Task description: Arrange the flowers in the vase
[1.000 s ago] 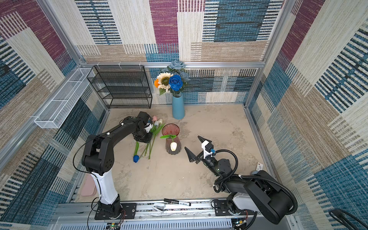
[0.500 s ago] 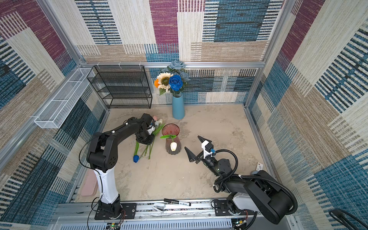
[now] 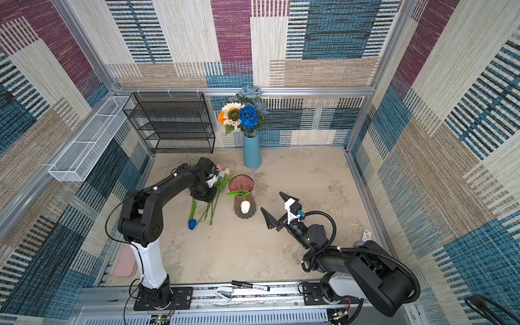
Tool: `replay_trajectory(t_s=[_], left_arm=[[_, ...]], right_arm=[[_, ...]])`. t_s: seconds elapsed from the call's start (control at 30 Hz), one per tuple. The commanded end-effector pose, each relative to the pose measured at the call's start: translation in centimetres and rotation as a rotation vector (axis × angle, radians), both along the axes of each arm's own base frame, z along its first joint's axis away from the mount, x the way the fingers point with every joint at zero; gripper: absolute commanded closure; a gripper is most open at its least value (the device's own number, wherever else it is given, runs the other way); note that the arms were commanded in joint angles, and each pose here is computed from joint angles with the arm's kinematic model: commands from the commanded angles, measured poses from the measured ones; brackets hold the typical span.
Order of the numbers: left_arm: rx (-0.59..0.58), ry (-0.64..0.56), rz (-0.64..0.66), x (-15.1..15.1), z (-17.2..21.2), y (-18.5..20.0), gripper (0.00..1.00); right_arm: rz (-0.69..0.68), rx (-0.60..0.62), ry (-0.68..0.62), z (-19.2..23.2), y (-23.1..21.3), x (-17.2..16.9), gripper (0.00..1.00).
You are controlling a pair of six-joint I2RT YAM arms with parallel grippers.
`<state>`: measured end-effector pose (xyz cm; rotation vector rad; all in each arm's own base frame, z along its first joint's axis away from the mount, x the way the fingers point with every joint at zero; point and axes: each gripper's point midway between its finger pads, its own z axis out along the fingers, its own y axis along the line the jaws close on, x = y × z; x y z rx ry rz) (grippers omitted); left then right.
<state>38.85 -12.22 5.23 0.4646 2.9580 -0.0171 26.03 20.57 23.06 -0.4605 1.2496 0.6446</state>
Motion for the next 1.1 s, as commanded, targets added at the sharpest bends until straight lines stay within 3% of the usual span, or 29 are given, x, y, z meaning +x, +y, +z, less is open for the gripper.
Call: replay_trajectory(t_s=[0.0, 0.23, 0.47, 0.6, 0.67, 0.77, 0.8, 0.97, 1.07], left_arm=[[0.001, 0.045, -0.019, -0.6, -1.0, -0.1, 0.73], [0.036, 0.059, -0.011, -0.4, -2.0, 0.4, 0.90], [0.019, 0.018, -0.007, -0.1, -0.3, 0.2, 0.93], [-0.012, 0.014, -0.014, -0.2, 0.3, -0.3, 0.88], [-0.005, 0.017, -0.015, -0.2, 0.1, -0.2, 0.90], [-0.015, 0.035, -0.027, -0.3, -0.5, -0.4, 0.75], [-0.010, 0.041, -0.027, -0.3, -0.8, -0.4, 0.73], [0.022, 0.069, -0.022, -0.3, -2.2, 0.0, 0.73], [0.028, 0.078, -0.020, -0.3, -2.7, 0.1, 0.79]], right_arm=[[-0.003, 0.026, -0.019, 0.9, -0.1, 0.0, 0.00], [-0.002, 0.028, -0.019, 0.9, -0.1, 0.0, 0.00], [-0.003, 0.029, -0.021, 0.9, -0.1, 0.0, 0.00], [-0.005, 0.030, -0.021, 1.0, -0.2, 0.0, 0.00], [-0.005, 0.030, -0.021, 1.0, -0.1, 0.0, 0.00], [-0.006, 0.029, -0.020, 0.9, -0.2, 0.0, 0.00], [-0.006, 0.029, -0.020, 0.9, -0.2, 0.0, 0.00], [-0.003, 0.029, -0.022, 1.0, -0.1, 0.0, 0.00], [-0.005, 0.029, -0.020, 0.9, -0.2, 0.0, 0.00]])
